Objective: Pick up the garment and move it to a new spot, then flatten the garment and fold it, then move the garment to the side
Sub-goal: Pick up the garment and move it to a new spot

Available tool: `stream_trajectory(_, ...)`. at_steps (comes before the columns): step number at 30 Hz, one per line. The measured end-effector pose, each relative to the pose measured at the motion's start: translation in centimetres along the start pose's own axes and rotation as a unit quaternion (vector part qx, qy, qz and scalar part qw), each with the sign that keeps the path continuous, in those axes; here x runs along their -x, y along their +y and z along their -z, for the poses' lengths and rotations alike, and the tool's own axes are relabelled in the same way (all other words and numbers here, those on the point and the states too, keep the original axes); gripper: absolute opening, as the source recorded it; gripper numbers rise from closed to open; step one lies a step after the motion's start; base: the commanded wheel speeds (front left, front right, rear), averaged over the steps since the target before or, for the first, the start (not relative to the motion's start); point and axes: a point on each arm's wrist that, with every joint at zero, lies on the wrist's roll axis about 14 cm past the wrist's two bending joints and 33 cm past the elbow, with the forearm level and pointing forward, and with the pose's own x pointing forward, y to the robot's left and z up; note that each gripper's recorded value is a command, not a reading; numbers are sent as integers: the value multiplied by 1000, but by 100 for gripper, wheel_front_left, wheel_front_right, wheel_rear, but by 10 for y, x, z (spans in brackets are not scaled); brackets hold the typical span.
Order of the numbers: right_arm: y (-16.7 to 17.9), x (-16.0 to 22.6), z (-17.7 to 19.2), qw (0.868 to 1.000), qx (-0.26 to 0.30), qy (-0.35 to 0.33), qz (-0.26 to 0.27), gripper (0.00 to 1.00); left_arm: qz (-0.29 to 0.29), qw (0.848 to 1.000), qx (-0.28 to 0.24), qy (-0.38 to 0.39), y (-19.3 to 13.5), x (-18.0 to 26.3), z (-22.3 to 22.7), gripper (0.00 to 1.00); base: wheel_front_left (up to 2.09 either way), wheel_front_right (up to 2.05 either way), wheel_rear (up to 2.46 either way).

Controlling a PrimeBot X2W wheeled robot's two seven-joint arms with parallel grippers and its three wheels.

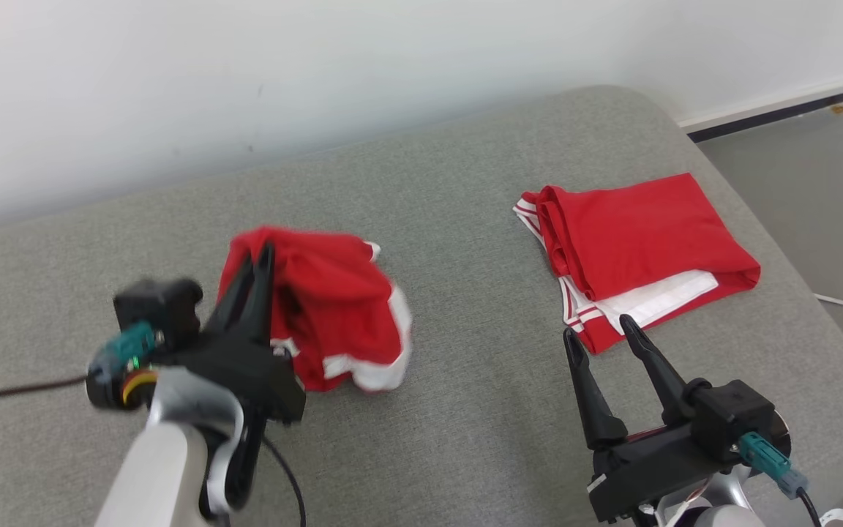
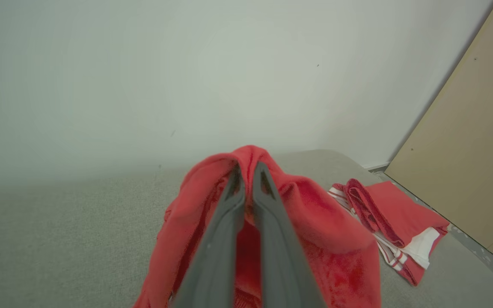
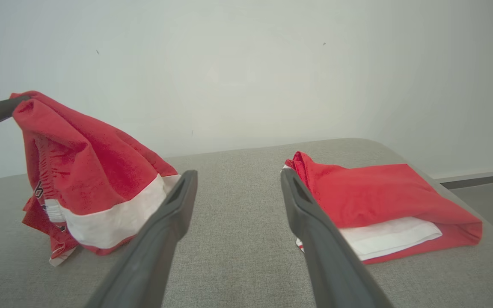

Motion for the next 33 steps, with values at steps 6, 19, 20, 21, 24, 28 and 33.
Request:
stream_trajectory(6,13,-7,4,1000,-2,7,-21,100,-61,997,20,47,31,25,51,3,0,0,0)
stream_trajectory(19,31,-14,3,999,1,6,-49,100,-123,991,42,-14,63,75,68,100,0,0,0)
stream_trajectory(20,31,-14,2,999,2,5,-50,100,-126,991,41,-24,64,80,64,100,0,0,0)
stream_trajectory(21,31,-14,2,999,2,4,-50,100,-127,991,39,-34,65,84,60,100,0,0,0)
stream_trajectory(24,29,-14,4,999,1,5,-47,100,-134,989,24,-61,69,101,46,100,0,0,0)
stream_trajectory(28,25,-16,7,999,2,3,-42,100,-130,985,-18,-112,67,123,12,100,0,0,0)
stream_trajectory(33,24,-17,17,999,1,10,-40,100,-143,980,-49,-131,70,157,-2,100,0,0,0)
